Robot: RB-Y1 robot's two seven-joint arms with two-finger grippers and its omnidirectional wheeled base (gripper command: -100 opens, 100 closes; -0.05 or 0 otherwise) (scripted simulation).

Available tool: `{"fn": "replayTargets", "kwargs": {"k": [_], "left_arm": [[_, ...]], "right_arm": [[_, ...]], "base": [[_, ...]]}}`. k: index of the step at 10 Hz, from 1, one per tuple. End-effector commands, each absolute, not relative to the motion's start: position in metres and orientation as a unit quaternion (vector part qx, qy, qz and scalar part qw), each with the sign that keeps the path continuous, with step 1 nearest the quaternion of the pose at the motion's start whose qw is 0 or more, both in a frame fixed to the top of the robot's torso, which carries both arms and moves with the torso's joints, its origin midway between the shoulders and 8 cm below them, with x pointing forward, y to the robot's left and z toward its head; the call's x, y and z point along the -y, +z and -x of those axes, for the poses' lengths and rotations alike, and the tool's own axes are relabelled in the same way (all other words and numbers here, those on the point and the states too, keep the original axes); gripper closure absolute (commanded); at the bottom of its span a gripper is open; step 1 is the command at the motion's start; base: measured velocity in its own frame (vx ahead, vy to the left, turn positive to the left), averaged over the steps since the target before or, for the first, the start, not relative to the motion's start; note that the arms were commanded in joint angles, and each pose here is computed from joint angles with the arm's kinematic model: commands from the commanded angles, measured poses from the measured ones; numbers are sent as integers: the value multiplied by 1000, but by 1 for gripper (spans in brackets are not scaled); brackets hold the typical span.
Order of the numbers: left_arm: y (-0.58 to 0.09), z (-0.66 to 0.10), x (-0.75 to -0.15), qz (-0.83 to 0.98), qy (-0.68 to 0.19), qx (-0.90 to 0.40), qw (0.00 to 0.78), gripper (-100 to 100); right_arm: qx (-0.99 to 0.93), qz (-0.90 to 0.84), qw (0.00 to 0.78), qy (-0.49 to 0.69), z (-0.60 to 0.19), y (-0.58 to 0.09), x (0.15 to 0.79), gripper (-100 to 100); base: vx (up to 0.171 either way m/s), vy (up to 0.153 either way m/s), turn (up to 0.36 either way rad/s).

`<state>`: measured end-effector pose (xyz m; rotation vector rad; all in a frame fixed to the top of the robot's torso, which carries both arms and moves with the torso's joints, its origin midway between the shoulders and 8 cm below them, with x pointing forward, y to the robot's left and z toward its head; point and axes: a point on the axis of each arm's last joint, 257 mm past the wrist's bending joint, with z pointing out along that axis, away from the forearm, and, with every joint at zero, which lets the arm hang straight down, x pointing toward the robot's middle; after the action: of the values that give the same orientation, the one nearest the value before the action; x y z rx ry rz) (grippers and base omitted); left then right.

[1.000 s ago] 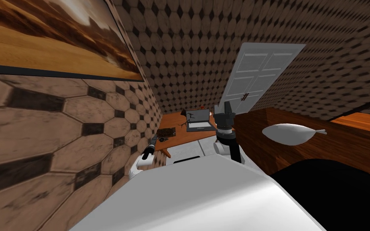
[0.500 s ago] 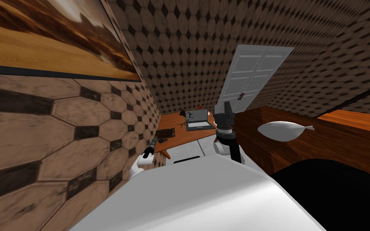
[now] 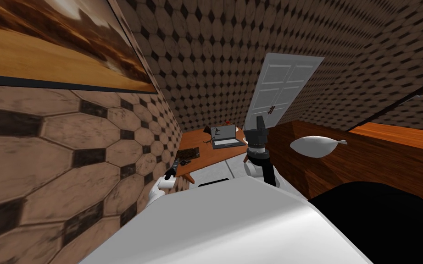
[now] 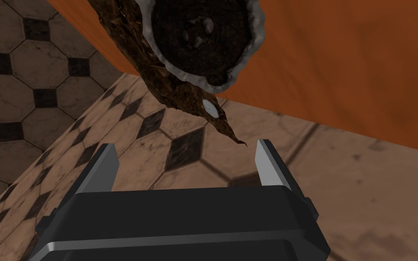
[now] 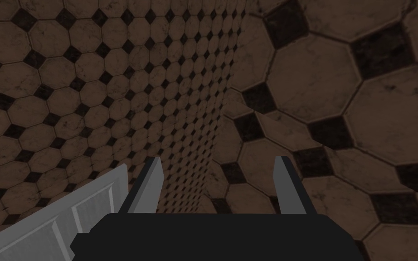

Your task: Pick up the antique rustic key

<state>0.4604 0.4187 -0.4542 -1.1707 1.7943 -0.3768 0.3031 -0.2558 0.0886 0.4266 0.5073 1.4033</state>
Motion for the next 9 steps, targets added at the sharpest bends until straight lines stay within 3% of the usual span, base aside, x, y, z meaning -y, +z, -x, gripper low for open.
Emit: {"fn": "replayTargets", "kwargs": {"k": [1,8,9], "left_arm": [[-464,-457,-424,478,-139,-738,456,-100],[-491,-446,-434,479,-99,-760,428,-100],[-492,-446,-434,479,-99,-760,427,0]], "right_arm": [[-229,-193,714,633,-303,89,256,0],[-229,-193,714,633,-303,89,256,0],[-229,-193,714,633,-303,89,256,0]], "base": [[19,15,-38],[34,-1,-53],[0,0,0]]}}
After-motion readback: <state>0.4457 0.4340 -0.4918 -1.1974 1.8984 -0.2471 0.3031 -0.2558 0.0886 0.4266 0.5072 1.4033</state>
